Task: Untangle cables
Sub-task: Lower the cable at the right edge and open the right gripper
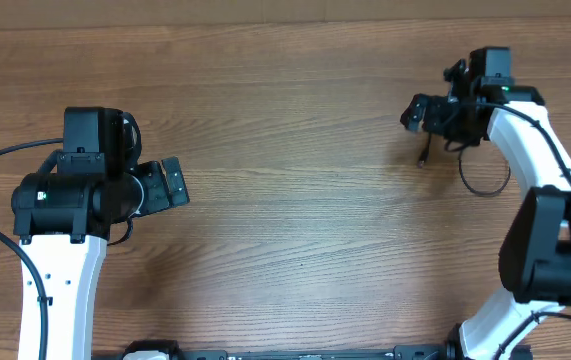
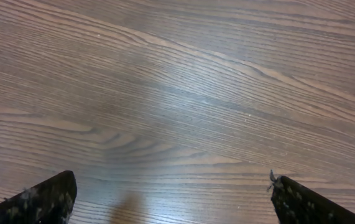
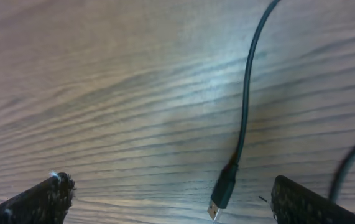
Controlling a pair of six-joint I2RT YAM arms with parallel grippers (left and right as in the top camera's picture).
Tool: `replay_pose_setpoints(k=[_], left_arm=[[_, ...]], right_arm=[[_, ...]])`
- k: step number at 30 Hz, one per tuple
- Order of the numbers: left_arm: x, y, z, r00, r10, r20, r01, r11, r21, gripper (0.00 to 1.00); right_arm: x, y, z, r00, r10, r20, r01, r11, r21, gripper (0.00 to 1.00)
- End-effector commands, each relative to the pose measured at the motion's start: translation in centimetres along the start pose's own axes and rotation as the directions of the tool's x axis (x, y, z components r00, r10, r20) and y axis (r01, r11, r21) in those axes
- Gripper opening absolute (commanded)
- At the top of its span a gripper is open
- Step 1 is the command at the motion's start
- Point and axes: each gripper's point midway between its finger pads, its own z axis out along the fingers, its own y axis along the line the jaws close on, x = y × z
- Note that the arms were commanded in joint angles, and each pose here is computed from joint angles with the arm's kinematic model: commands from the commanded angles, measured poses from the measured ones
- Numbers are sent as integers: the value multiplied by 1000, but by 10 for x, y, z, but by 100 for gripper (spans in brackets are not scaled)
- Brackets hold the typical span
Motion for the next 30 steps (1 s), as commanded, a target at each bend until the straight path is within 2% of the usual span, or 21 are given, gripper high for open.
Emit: replay_pose_setpoints(k=[1, 8, 10, 15, 21, 30], left_arm=[[-1, 0, 0, 1000, 14, 1, -14, 1000, 2, 100], [-1, 0, 0, 1000, 14, 2, -14, 1000, 2, 100], [-1, 0, 0, 1000, 14, 1, -14, 1000, 2, 100], [-1, 0, 0, 1000, 14, 2, -14, 1000, 2, 99], [-1, 0, 0, 1000, 15, 1, -15, 1000, 2, 100], [-1, 0, 0, 1000, 14, 1, -14, 1000, 2, 100]], right_arm=[[13, -11, 23, 998, 24, -53, -22, 999, 39, 100], [28, -36, 49, 991, 62, -116, -45, 988, 147, 100], [30, -38, 53, 990, 64, -123, -45, 987, 152, 95], [31, -48, 53, 990, 65, -124, -38, 978, 207, 73], [33, -63, 49, 990, 64, -123, -26, 957, 291, 69], [38, -78, 44, 988, 58, -143, -1, 928, 372, 57]])
